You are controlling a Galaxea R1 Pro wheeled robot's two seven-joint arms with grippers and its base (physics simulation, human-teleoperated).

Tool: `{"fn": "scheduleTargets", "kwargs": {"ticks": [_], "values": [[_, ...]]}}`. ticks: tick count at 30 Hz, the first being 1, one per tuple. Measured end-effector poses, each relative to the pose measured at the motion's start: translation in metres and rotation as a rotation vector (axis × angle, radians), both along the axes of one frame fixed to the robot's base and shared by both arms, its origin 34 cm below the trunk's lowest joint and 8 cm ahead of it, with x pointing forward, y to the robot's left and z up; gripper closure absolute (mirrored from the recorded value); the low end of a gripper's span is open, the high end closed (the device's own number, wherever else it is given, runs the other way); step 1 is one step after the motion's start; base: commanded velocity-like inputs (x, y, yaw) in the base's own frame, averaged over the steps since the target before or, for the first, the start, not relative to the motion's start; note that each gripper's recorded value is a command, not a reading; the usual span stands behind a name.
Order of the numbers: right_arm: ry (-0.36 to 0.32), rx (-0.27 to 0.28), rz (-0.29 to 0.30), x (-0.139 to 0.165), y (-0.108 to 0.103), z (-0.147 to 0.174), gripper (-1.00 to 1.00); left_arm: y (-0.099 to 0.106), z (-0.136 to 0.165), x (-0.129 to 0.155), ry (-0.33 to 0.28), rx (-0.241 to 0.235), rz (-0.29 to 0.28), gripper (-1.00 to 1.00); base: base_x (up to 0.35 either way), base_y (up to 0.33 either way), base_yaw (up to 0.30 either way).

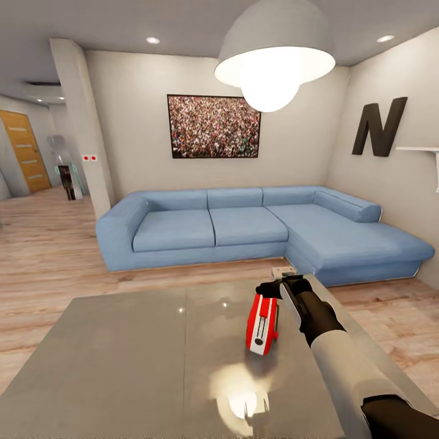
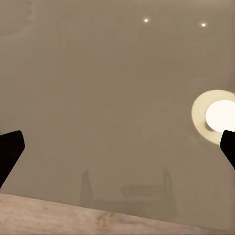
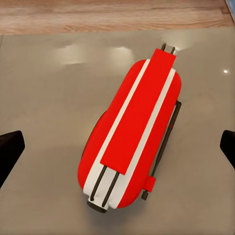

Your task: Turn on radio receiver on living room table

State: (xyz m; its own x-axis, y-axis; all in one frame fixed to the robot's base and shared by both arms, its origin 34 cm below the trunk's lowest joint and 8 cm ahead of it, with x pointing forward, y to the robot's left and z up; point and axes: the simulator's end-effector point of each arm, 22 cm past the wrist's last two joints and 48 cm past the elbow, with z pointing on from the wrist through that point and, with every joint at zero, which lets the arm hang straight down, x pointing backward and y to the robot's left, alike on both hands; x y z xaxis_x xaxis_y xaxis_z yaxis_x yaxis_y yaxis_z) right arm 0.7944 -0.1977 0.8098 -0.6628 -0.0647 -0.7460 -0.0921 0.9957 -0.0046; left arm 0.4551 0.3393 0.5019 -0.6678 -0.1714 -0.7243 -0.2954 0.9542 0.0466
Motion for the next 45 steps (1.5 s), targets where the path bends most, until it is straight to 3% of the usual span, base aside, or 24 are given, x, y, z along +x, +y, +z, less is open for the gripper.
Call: {"fn": "scheduleTargets", "kwargs": {"ticks": [12, 18, 22, 45], "values": [[0.013, 0.0, 0.0, 0.002, 0.0, -0.012, -1.0, 0.002, -0.006, -0.005, 0.02, 0.004, 0.0, -1.0, 0.0, 0.0, 0.0], [-0.063, 0.012, 0.001, 0.014, 0.002, -0.004, -1.0, 0.003, -0.009, -0.008, 0.029, 0.005, 0.0, -1.0, 0.0, 0.0, 0.0], [-0.078, 0.015, 0.001, 0.018, 0.003, -0.005, -1.0, 0.003, -0.011, -0.009, 0.035, 0.005, 0.0, -1.0, 0.0, 0.0, 0.0], [-0.019, 0.012, -0.002, 0.015, 0.001, -0.041, -1.0, 0.005, -0.022, -0.02, 0.073, 0.008, -0.001, -1.0, 0.0, 0.0, 0.0]]}}
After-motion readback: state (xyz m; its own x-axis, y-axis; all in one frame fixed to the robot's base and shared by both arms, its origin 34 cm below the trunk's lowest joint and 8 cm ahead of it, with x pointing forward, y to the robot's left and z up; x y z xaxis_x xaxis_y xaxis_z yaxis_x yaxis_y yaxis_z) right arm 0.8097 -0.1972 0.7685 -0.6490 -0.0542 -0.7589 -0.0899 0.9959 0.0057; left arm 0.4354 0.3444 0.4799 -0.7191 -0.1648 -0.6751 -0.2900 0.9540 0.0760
